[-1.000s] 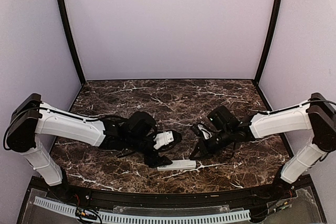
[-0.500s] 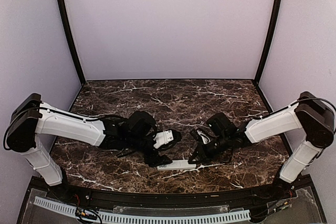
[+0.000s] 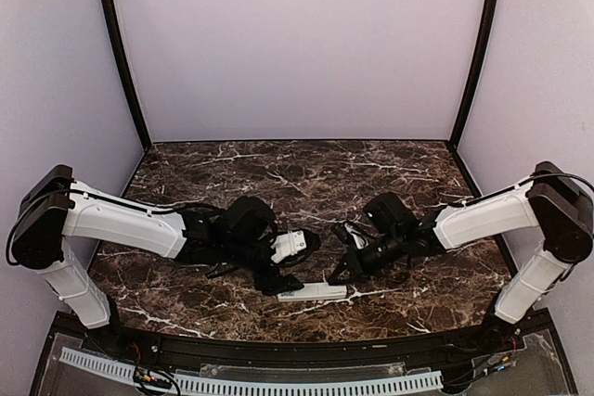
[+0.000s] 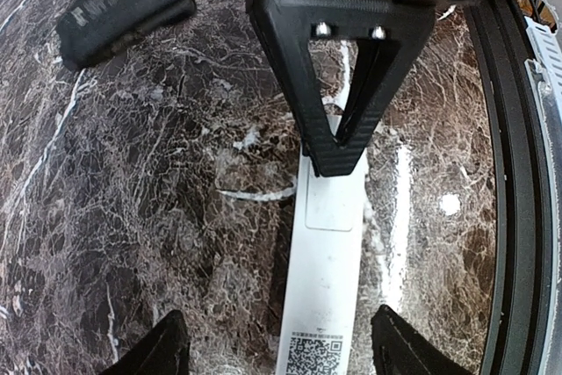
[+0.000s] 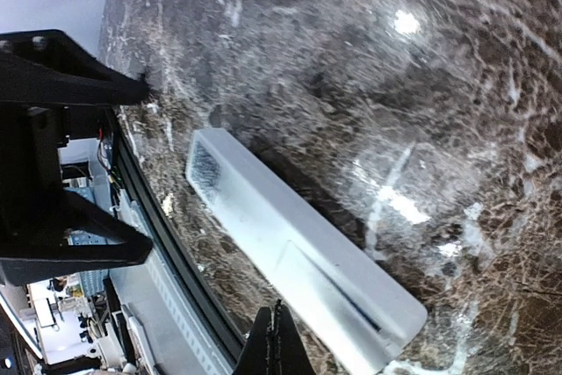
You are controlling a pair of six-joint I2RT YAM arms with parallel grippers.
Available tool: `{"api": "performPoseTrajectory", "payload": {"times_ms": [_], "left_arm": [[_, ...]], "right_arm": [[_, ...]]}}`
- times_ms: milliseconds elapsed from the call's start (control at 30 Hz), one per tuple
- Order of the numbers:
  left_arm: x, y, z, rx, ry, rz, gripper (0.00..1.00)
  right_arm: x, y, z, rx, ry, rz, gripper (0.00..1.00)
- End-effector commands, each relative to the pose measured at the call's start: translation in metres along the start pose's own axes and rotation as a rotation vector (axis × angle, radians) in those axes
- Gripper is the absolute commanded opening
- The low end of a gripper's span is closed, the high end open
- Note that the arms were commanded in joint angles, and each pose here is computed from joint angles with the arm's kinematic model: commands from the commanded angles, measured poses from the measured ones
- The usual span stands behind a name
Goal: Load the batteries into the remote control
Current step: Press the battery cover on the remote control, then press the battery cover onto the remote control.
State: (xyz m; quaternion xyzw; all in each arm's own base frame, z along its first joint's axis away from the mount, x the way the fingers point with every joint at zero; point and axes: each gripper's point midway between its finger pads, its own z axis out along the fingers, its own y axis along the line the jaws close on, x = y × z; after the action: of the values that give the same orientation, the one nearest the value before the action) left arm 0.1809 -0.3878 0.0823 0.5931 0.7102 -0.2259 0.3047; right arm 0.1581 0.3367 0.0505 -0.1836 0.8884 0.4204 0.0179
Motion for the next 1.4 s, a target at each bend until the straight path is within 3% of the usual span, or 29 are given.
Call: {"api": "performPoseTrajectory", "payload": {"times_ms": [0, 233, 367, 467, 567, 700, 967, 1200, 1367], "left_arm": [[0.015, -0.001, -0.001, 0.007, 0.055, 0.027, 0.71], [0.038, -0.004, -0.008, -0.005, 0.126, 0.129, 0.72], [0.054, -0.009, -0.003, 0.01, 0.181, 0.141, 0.72], [0.042, -0.013, -0.002, 0.01, 0.124, 0.118, 0.72], [0.001, -0.017, -0.004, 0.041, -0.031, 0.073, 0.67], [-0.025, -0.009, -0.007, 0.005, -0.129, 0.058, 0.59], [-0.024, -0.008, 0.015, 0.011, -0.109, 0.049, 0.43], [-0.036, -0.014, 0.041, 0.021, -0.104, 0.073, 0.22], [-0.026, -0.025, 0.06, 0.036, -0.069, 0.133, 0.16]], "right_arm": [[-0.026, 0.047, -0.028, -0.06, -0.075, -0.081, 0.0], [-0.018, 0.011, -0.057, 0.191, -0.143, 0.048, 0.0], [-0.016, 0.035, -0.051, 0.053, -0.135, 0.009, 0.0], [-0.017, 0.037, -0.043, 0.049, -0.114, -0.002, 0.0], [-0.014, 0.026, -0.032, 0.053, -0.101, 0.022, 0.0], [-0.004, 0.005, -0.012, 0.048, -0.07, 0.064, 0.0], [0.02, -0.043, 0.02, 0.102, -0.002, 0.124, 0.0], [0.015, -0.037, 0.012, 0.109, -0.028, 0.117, 0.0], [0.013, -0.032, 0.011, 0.094, -0.037, 0.129, 0.0]]}}
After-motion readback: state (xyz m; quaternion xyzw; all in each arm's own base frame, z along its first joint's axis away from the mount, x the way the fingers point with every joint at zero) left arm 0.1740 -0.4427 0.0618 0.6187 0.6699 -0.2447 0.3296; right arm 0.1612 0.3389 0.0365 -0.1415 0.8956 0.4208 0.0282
